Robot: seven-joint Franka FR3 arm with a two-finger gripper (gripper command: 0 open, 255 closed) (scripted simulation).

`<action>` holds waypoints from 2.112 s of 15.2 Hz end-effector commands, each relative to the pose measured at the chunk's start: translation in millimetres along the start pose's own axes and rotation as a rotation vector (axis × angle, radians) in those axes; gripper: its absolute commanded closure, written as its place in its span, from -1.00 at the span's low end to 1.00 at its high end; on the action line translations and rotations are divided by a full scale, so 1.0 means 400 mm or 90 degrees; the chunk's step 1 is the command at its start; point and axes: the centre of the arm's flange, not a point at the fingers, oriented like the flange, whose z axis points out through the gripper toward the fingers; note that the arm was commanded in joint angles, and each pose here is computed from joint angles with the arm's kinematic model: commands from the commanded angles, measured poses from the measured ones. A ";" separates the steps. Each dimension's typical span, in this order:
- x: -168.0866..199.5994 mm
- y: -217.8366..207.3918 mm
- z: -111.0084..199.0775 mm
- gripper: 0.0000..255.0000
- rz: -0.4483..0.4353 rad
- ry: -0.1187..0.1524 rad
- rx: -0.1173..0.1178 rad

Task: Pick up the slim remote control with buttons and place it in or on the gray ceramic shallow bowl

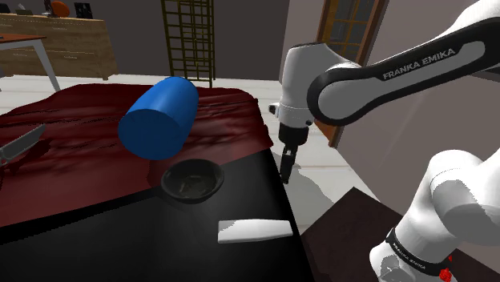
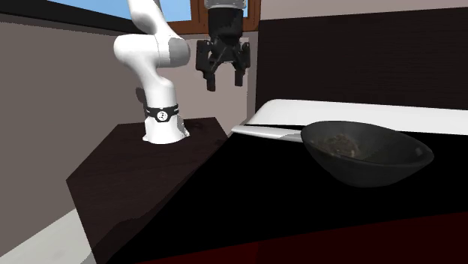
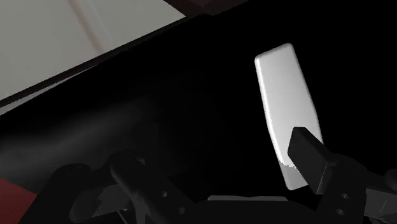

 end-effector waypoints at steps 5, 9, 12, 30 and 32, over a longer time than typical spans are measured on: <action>0.070 -0.141 0.122 -1.00 -0.137 0.014 -0.008; 0.097 -0.242 0.202 -1.00 -0.228 0.023 -0.013; 0.106 -0.292 0.255 -1.00 -0.272 0.027 -0.015; 0.110 -0.291 0.342 1.00 -0.272 0.027 -0.015; 0.110 -0.291 0.342 1.00 -0.272 0.027 -0.015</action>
